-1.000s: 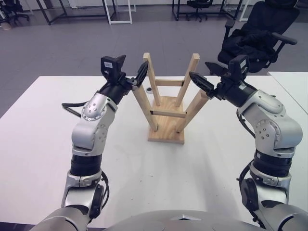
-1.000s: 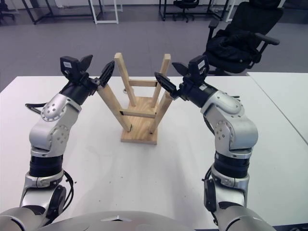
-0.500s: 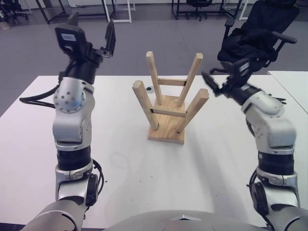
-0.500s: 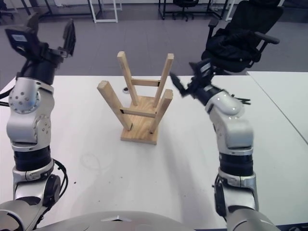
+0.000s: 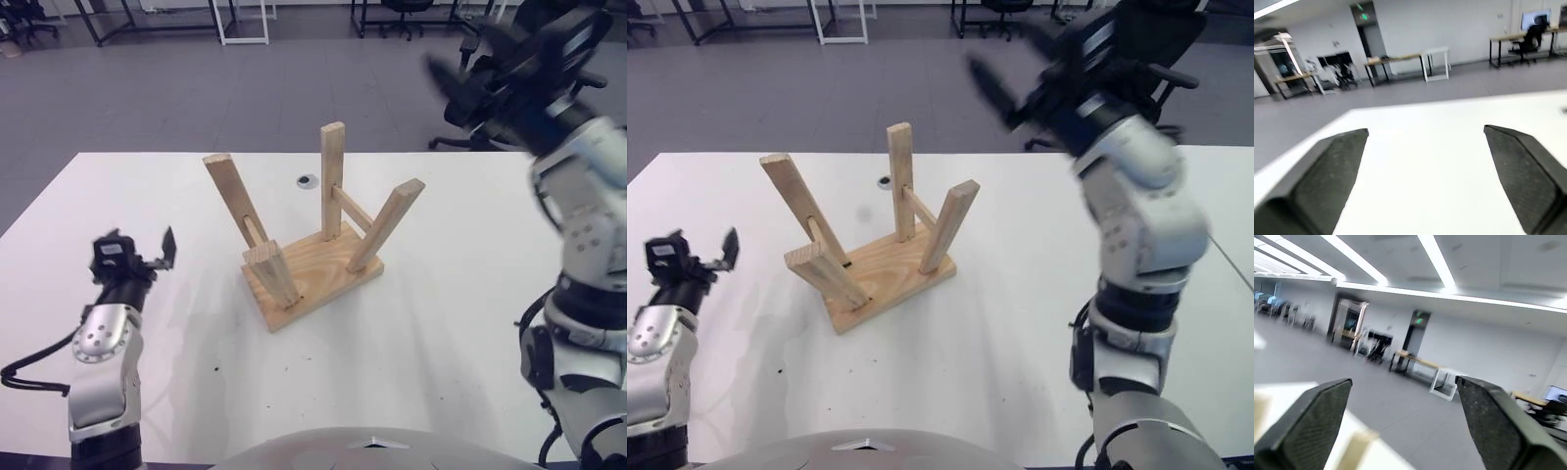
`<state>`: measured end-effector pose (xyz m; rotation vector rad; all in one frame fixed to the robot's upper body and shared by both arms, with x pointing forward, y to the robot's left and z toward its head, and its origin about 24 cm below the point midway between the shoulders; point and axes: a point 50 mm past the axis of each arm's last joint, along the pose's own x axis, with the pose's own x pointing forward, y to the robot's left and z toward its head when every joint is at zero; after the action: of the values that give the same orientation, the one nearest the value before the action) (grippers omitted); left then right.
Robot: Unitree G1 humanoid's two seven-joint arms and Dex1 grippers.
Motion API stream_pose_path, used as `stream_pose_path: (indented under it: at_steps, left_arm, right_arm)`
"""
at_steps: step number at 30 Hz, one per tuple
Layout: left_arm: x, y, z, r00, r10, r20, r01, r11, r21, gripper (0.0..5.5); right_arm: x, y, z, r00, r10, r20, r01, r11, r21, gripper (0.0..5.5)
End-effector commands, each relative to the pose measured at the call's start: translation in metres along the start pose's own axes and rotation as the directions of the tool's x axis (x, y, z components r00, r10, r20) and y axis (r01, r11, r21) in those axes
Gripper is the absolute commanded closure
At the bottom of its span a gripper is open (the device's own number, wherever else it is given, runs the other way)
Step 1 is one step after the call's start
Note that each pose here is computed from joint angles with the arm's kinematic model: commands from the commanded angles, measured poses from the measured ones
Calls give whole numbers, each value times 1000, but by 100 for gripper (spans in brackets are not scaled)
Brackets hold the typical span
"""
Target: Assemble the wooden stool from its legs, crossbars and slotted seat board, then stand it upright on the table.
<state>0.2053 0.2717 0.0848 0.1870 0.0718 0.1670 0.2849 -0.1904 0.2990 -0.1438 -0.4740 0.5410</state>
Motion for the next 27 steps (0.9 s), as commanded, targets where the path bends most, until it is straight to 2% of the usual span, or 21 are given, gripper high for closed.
stream_pose_path:
  at_steps: [1, 2, 3, 4, 6, 9, 13, 15, 16, 18, 20, 23, 25, 27]
  left_arm:
    - [-13, -26, -26, 954, -227, -197, 256, 956, 140, 115]
    - [-16, -31, -31, 932, -264, -250, 311, 935, 172, 115]
    - [-20, -33, -35, 908, -288, -304, 356, 914, 197, 115]
    - [-22, -33, -37, 892, -293, -345, 378, 902, 209, 115]
    - [-21, -36, -43, 864, -325, -385, 425, 880, 213, 115]
    - [-16, -62, -52, 837, -408, -365, 488, 858, 160, 115]
    - [20, -100, -52, 844, -509, -166, 522, 852, 44, 115]
    - [31, -115, -49, 825, -560, -77, 562, 827, 7, 115]
    - [33, -118, -50, 815, -576, -60, 578, 816, 13, 115]
    - [29, -106, -57, 823, -565, -63, 567, 823, 23, 115]
    - [17, -79, -68, 855, -511, -89, 515, 857, 29, 115]
    - [-4, -44, -81, 898, -421, -129, 430, 902, 51, 115]
    - [-16, -38, -85, 896, -415, -154, 427, 903, 49, 115]
    - [-25, -49, -88, 867, -466, -176, 477, 878, 27, 115]
  right_arm:
    - [-32, -21, -118, 894, -97, -438, 107, 994, -1, 154]
    - [-49, -8, -159, 829, -47, -557, 53, 999, -5, 154]
    - [-65, 11, -193, 771, 50, -635, -19, 998, 56, 154]
    - [-76, 26, -215, 731, 119, -672, -75, 993, 94, 154]
    - [-96, 48, -248, 653, 200, -731, -136, 980, 146, 154]
    - [-103, 65, -273, 616, 255, -746, -192, 966, 172, 154]
    - [-124, 90, -264, 557, 487, -673, -409, 866, 288, 154]
    - [-141, 92, -255, 499, 536, -681, -447, 832, 328, 154]
    - [-150, 88, -250, 483, 506, -715, -435, 847, 305, 154]
    - [-158, 78, -242, 502, 396, -769, -382, 899, 214, 154]
    - [-169, 73, -238, 517, 288, -806, -279, 947, 159, 154]
    - [-181, 85, -231, 546, 242, -802, -193, 968, 161, 154]
    - [-185, 88, -227, 548, 240, -802, -188, 969, 161, 154]
    - [-184, 88, -228, 544, 242, -804, -196, 968, 159, 154]
